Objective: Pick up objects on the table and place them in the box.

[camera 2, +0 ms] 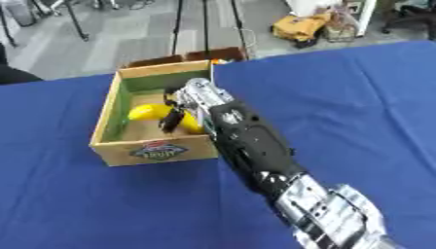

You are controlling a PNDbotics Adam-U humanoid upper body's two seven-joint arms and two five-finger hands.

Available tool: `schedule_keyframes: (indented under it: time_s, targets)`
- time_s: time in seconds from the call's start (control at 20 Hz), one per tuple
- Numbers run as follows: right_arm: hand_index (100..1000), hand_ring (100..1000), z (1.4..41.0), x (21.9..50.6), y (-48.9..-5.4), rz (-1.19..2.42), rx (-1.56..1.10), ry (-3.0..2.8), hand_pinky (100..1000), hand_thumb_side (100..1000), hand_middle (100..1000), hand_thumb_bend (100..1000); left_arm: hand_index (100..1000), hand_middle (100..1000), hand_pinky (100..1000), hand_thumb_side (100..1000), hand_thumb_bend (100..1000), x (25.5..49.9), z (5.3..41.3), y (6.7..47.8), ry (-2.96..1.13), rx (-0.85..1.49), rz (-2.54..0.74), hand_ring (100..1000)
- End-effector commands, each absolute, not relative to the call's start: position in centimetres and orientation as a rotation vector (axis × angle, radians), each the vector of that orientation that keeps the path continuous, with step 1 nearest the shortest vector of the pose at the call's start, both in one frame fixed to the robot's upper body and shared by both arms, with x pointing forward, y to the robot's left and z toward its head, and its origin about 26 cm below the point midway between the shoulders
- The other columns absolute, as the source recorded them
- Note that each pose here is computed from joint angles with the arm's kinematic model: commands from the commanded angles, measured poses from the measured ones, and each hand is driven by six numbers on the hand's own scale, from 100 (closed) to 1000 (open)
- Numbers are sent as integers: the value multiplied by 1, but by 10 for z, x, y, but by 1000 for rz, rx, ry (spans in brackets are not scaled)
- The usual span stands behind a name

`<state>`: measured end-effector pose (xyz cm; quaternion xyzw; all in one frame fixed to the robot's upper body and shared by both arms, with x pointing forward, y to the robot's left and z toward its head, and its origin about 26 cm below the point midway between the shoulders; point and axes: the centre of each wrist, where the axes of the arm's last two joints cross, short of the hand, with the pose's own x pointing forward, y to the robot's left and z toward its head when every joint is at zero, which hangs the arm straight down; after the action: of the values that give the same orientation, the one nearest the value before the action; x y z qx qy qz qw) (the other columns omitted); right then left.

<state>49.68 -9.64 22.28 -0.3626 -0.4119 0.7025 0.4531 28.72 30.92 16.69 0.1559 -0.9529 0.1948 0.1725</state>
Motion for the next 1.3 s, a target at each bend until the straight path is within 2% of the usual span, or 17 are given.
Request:
schedule_keyframes:
  time_s: [0.05, 0.3, 0.7, 1.3]
  targets:
    - [874, 939, 234, 496, -93, 1723, -899, -1055, 779, 481, 796, 100, 784, 821, 412, 920, 100, 286, 176, 309, -2740, 433, 539, 820]
    - [937, 947, 234, 496, -92, 1722, -898, -1057, 791, 466, 808, 100, 784, 821, 413, 921, 100, 286, 176, 309, -2742, 430, 538, 820]
    - [956, 951, 237, 496, -92, 1713, -923, -1077, 798, 465, 810, 100, 784, 821, 412, 920, 100, 286, 176, 309, -2742, 429, 535, 820]
    - [953, 946, 293, 473, -101, 1656, -1083, -1285, 806, 544, 804, 100, 784, 820, 413, 919, 100, 285, 175, 311, -2740, 444, 533, 819]
